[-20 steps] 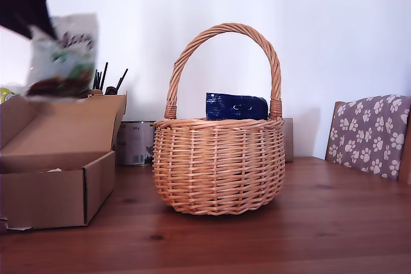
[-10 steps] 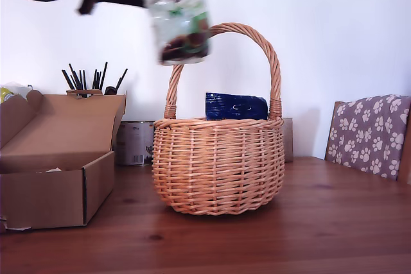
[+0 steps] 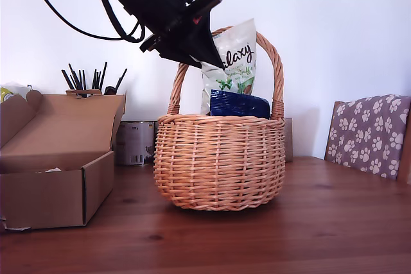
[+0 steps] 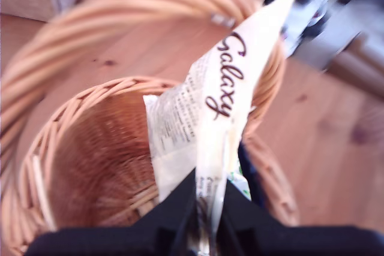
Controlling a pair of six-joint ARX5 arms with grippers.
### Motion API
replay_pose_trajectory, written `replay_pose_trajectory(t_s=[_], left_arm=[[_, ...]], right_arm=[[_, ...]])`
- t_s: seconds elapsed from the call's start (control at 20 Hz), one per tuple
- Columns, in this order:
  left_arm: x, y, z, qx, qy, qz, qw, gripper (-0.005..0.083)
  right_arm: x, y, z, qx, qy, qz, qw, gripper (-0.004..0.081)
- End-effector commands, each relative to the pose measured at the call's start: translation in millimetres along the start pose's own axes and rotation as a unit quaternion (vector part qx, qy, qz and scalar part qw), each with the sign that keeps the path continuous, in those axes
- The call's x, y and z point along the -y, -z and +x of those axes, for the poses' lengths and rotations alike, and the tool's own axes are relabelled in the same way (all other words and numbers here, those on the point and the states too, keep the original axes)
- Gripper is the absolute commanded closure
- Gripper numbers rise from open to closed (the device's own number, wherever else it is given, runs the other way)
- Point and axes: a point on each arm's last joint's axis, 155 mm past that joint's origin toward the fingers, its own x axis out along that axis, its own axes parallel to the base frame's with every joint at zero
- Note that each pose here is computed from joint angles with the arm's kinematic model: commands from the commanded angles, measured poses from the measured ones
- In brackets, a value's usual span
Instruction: Move the bags of Easter eggs from the cardboard box on the left into the woven basket on the right side.
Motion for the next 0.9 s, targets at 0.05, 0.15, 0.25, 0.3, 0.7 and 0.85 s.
replay_pose_trajectory(t_s=[0.05, 0.15, 0.25, 0.3, 0.7, 0.85], left_arm=[[-7.7, 13.7, 15.9, -0.019, -0.017, 0.002, 1.0, 0.0797], [-8.0, 18.7, 15.9, -0.029, -0.02, 0.001, 0.999, 0.0797], [-9.9, 19.2, 15.7, -0.03, -0.025, 0.0, 0.999, 0.0773], [-14.0, 20.2, 15.4, -0.032, -0.036, 0.0, 0.999, 0.0684], [-18.3, 24.9, 12.1, -0.044, -0.054, 0.013, 0.997, 0.0302], [-14.6, 23.0, -3.0, -0.049, -0.053, 0.012, 0.997, 0.0464]], right_arm=[[-0.5, -1.9, -2.4, 0.006, 0.0, 0.0, 1.0, 0.0783], [-0.5, -1.9, -2.4, 0.006, 0.0, 0.0, 1.0, 0.0783], [-0.5, -2.0, -2.4, 0.006, 0.0, -0.001, 1.0, 0.0783], [-0.2, -2.0, -2.4, 0.006, 0.0, -0.001, 1.0, 0.0783], [0.2, -1.2, -2.4, 0.004, 0.002, -0.001, 1.0, 0.0783], [0.3, -1.1, -2.2, 0.004, 0.002, -0.001, 1.0, 0.0783]])
